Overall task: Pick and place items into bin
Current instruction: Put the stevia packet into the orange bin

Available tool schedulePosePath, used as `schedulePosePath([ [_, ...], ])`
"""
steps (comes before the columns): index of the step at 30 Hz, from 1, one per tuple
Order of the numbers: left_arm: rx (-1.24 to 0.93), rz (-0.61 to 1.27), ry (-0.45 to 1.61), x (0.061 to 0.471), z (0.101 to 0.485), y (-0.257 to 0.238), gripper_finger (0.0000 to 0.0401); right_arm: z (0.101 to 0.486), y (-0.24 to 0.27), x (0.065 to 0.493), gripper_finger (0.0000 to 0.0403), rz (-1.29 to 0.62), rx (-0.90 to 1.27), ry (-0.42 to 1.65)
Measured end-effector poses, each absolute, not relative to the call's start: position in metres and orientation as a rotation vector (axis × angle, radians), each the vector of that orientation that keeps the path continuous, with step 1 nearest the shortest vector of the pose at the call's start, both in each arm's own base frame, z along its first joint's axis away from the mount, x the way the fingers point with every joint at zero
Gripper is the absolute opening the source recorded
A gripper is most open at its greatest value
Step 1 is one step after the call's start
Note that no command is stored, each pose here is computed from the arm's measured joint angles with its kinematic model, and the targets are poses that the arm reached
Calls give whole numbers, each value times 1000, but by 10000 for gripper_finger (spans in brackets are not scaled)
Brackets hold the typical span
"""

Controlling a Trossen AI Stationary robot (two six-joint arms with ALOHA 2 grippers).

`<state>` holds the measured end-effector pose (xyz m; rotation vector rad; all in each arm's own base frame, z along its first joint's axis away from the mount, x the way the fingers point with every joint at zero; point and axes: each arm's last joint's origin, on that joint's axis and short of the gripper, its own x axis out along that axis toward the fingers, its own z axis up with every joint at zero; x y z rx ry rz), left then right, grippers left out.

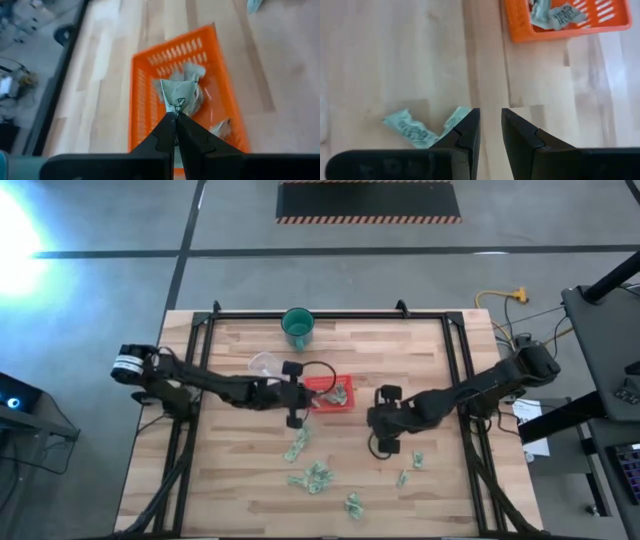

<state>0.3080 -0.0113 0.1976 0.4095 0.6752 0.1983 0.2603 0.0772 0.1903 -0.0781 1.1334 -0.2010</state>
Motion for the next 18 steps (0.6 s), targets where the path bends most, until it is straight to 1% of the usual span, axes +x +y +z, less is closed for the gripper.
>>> schedulePosePath([
  [2, 385, 162, 667, 311, 195, -7, 1, 191, 83, 257, 68, -203, -93, 1121],
  [4, 373, 138, 672, 311, 192, -5, 11, 192, 88, 255, 68, -202, -106, 1105],
  [6, 375, 138, 672, 311, 192, -4, 31, 193, 93, 253, 68, -201, -109, 1094],
  [13, 381, 142, 636, 314, 197, -4, 123, 193, 107, 250, 68, -202, -56, 1046],
  [16, 382, 139, 636, 314, 198, -5, 150, 188, 112, 249, 68, -172, -45, 1003],
  [18, 381, 112, 634, 312, 200, -9, 160, 182, 115, 248, 68, -148, -50, 979],
])
